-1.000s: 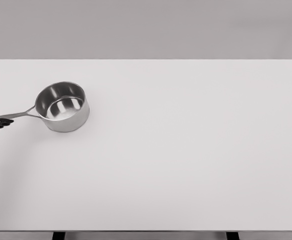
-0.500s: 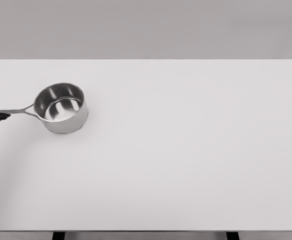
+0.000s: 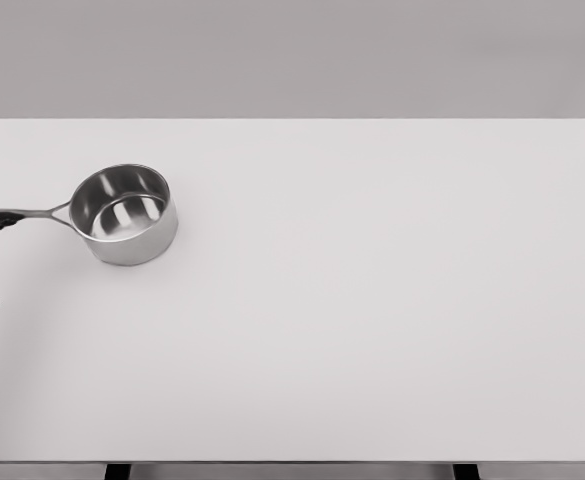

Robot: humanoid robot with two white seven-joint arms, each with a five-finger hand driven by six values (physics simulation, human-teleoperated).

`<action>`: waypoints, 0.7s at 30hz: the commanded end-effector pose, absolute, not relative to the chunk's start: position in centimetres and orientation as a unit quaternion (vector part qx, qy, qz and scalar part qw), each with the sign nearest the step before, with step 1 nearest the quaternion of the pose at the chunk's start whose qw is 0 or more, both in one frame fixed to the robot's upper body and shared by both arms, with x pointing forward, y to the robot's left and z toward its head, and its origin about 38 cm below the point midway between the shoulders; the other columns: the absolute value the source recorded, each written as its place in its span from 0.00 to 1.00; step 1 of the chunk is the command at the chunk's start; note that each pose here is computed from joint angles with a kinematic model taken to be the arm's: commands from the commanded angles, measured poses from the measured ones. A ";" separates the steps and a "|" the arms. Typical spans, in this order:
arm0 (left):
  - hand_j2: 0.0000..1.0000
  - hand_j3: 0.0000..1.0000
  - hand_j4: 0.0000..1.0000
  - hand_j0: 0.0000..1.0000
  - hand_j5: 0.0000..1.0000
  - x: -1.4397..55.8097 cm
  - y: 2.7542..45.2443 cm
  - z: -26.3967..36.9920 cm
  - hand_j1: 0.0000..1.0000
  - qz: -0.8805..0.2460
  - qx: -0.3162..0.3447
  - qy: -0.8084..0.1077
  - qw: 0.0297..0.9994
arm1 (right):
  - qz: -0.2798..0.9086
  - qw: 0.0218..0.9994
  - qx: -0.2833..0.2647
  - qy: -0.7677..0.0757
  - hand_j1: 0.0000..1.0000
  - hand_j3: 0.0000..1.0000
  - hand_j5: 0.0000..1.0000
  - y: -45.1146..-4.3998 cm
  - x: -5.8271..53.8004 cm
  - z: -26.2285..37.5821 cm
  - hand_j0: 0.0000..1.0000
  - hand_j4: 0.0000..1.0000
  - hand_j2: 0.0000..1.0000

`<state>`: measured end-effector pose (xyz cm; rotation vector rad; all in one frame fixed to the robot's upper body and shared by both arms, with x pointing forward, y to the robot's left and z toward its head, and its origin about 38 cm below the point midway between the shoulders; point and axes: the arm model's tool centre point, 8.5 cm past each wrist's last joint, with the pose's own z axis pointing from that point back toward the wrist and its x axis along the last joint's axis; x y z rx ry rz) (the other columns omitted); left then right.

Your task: Rotate pot handle

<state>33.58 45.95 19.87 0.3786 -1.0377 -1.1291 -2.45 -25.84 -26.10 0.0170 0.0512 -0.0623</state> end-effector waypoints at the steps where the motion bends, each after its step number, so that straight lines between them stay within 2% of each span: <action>1: 1.00 1.00 1.00 1.00 1.00 33.6 45.9 19.5 1.00 -0.507 0.171 -0.468 0.703 | -0.031 0.999 0.009 0.026 1.00 1.00 1.00 -25.8 -2.5 -26.1 1.00 1.00 1.00; 21: 1.00 1.00 1.00 1.00 1.00 34.0 45.6 19.1 1.00 -0.499 0.168 -0.476 0.704 | -0.031 0.999 0.009 0.025 1.00 1.00 1.00 -25.8 -2.5 -26.1 1.00 1.00 1.00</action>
